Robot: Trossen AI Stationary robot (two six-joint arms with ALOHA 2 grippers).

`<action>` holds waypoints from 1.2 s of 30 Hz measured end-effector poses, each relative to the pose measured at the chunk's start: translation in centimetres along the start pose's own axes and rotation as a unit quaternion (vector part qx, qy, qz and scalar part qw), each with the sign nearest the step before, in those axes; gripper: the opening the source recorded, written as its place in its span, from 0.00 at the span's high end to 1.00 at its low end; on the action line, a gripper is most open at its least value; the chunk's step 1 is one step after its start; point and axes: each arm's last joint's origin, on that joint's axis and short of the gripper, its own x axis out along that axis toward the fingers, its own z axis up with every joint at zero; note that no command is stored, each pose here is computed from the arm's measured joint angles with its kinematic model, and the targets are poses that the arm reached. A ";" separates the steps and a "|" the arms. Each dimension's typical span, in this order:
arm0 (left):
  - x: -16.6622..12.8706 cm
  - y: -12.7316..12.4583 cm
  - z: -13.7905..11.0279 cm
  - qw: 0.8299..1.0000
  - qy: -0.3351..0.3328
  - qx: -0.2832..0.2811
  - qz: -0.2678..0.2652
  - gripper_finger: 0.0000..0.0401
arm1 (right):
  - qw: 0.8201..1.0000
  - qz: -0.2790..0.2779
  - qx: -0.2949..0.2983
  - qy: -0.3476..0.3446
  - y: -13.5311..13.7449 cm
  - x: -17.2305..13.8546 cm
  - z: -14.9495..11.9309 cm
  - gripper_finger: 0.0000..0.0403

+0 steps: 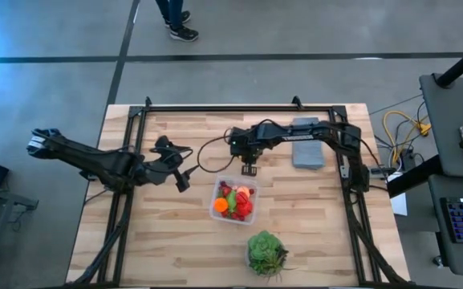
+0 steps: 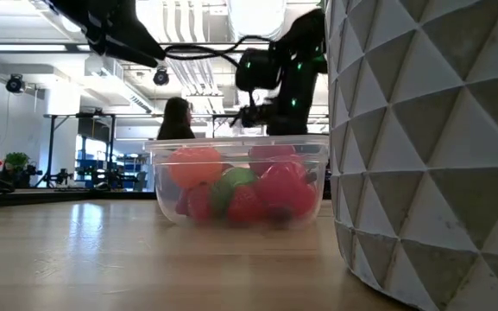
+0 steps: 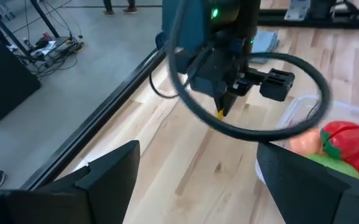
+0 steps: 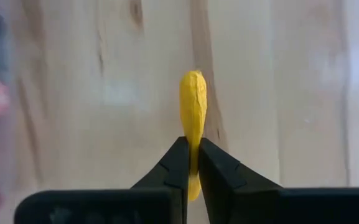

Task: Pick and placing Produce into tupperware
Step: Put the yellow corn into the transparent container, then return to Home Position

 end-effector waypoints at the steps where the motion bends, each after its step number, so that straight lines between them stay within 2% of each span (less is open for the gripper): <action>1: -0.1 0.1 0.1 1.000 -0.003 -0.002 -0.001 0.23 | 1.000 0.000 0.010 -0.008 0.0 -0.6 0.0 0.94; 7: -0.8 0.8 0.0 1.000 0.000 -0.001 0.002 0.23 | 0.996 0.002 0.059 -0.060 0.8 -5.9 -0.1 0.94; 14: -0.9 1.0 -0.1 1.000 0.005 0.002 0.003 0.23 | 0.991 0.039 0.078 -0.105 5.1 -10.1 -0.4 0.94; 20: -0.9 0.9 -0.1 1.000 0.005 -0.008 -0.001 0.23 | 0.990 0.080 0.066 -0.095 10.0 -10.1 -0.6 0.94; 24: -0.9 0.9 -0.1 1.000 0.006 -0.026 -0.003 0.23 | 0.990 0.081 0.070 -0.089 11.9 -9.5 -0.7 0.94; 29: -0.8 0.6 -0.1 0.999 0.008 -0.029 -0.018 0.23 | 0.989 0.042 0.114 -0.080 12.1 -8.5 -0.8 0.93; 36: -0.7 0.4 -0.2 0.998 0.016 -0.048 -0.036 0.23 | 0.988 0.054 0.128 -0.063 12.2 -7.9 -1.0 0.77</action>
